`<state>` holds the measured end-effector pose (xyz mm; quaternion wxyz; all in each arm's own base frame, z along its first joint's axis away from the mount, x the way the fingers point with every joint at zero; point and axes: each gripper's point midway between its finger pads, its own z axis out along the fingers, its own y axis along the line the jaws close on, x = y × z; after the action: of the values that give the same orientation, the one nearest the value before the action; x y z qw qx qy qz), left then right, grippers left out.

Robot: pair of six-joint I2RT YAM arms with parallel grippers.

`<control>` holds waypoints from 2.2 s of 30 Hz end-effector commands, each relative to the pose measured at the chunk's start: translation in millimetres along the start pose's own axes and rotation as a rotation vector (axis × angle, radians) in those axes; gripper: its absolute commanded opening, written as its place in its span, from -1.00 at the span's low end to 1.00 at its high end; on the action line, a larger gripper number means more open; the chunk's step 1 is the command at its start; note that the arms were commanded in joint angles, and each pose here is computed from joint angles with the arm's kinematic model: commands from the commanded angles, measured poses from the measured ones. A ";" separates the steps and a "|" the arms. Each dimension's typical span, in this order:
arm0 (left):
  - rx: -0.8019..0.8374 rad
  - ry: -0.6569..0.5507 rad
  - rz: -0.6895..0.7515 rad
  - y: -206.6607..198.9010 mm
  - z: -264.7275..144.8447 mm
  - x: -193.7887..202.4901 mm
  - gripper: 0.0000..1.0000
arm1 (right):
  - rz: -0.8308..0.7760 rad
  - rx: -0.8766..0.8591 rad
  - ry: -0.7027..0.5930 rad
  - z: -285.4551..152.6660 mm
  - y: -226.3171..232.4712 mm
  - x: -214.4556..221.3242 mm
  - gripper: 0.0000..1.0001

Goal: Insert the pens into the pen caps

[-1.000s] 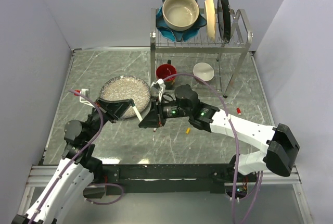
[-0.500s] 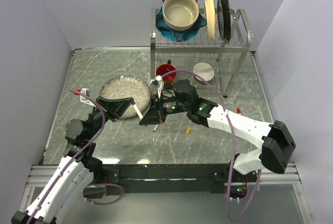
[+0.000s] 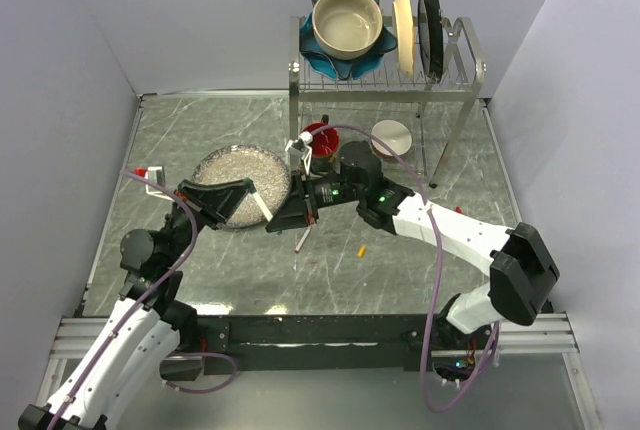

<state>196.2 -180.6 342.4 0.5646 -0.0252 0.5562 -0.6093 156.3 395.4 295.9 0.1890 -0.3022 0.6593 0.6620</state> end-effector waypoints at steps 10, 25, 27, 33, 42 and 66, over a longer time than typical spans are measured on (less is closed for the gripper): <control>0.220 0.756 -0.271 -37.0 -81.9 132.7 -0.98 | -0.360 -0.098 -0.739 -61.1 81.8 -203.1 -1.00; 0.106 0.860 -0.286 -17.9 -84.4 159.6 -0.98 | -0.441 0.056 -0.775 -67.1 90.1 -243.1 -1.00; 0.072 0.900 -0.289 -16.7 -87.8 165.8 -0.98 | -0.465 0.058 -0.793 -69.1 93.4 -246.0 -1.00; 0.102 0.899 -0.277 -22.5 -91.1 167.9 -0.98 | -0.473 0.027 -0.781 -72.1 103.8 -260.7 -1.00; 0.228 0.793 -0.250 -56.5 -65.3 138.8 -0.98 | -0.507 -0.030 -0.667 -62.9 95.9 -210.6 -1.00; 0.011 0.550 0.229 -69.7 63.0 33.2 0.38 | -0.316 0.242 -0.383 -78.0 -15.9 -16.5 -1.00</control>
<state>182.2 -271.9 364.1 0.4154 0.1734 0.7017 -0.5523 184.9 341.5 312.7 0.4115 -0.2824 0.6136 0.6120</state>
